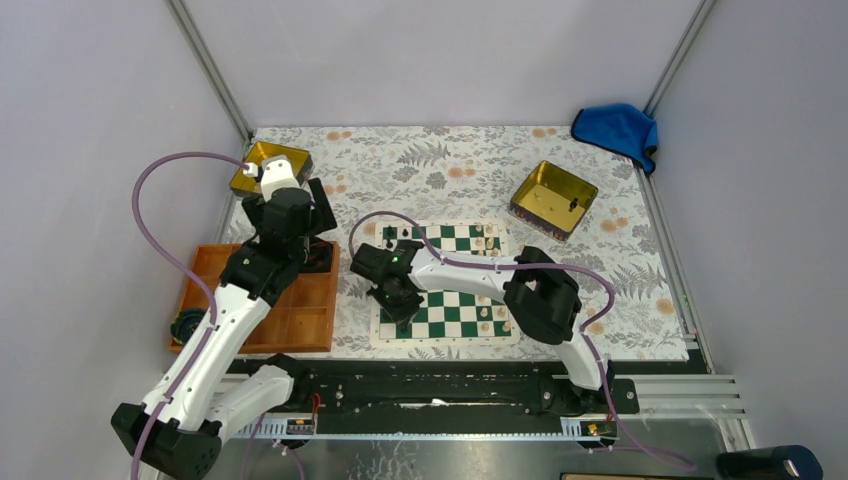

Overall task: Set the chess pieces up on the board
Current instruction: Move the chess piece to the chessboard.

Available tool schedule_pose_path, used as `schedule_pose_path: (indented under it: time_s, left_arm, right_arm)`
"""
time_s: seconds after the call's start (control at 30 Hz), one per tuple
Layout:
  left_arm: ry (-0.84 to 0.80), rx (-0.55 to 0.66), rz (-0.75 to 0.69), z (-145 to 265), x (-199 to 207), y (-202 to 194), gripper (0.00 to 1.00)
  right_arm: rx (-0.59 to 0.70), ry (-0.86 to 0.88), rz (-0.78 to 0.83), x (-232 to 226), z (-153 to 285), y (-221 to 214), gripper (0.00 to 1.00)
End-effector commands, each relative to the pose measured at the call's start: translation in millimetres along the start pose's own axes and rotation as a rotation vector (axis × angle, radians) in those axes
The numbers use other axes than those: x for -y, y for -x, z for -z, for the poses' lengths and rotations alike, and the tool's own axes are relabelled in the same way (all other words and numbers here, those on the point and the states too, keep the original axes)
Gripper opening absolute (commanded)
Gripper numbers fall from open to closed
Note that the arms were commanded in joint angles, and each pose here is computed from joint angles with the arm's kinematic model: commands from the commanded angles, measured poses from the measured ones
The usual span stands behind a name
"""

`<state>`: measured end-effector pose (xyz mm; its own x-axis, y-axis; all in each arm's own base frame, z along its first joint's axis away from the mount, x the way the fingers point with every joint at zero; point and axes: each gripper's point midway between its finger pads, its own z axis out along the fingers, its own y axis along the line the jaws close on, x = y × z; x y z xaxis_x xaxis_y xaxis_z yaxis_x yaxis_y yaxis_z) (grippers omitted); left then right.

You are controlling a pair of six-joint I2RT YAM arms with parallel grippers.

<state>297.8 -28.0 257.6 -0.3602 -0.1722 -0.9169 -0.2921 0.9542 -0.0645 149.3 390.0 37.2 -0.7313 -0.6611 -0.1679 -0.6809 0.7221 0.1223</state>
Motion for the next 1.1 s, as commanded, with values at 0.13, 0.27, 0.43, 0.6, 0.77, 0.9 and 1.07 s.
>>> schedule_pose_path:
  time_s: [0.13, 0.27, 0.43, 0.6, 0.77, 0.9, 1.07]
  left_arm:
    - [0.0, 0.035, 0.02, -1.6, 0.3, 6.5, 0.99]
    - [0.0, 0.035, 0.02, -1.7, 0.0, 5.9, 0.99]
    - [0.0, 0.035, 0.019, -1.5, -0.2, 5.2, 0.99]
    - [0.003, 0.041, 0.019, -0.7, -1.0, 7.6, 0.99]
    - [0.011, 0.05, 0.018, 0.2, -1.7, 13.6, 0.99]
    - [0.019, 0.059, 0.021, 1.4, -1.5, 22.5, 0.99]
    - [-0.007, 0.077, 0.042, 2.9, 8.1, 41.5, 0.99]
  right_arm:
    - [-0.035, 0.032, 0.037, -11.5, -1.7, -5.8, 0.03]
    - [-0.044, 0.04, 0.04, -12.7, -4.1, -8.3, 0.08]
    - [-0.043, 0.044, 0.039, -12.8, -5.6, -9.4, 0.2]
    - [-0.011, 0.048, 0.044, -14.1, 1.2, -5.3, 0.35]
    - [0.026, 0.043, 0.046, -13.0, 11.7, -0.7, 0.4]
    - [0.078, 0.032, 0.043, -10.4, 28.7, 4.4, 0.43]
    - [0.183, -0.04, -0.011, 10.1, 52.6, 10.8, 0.46]
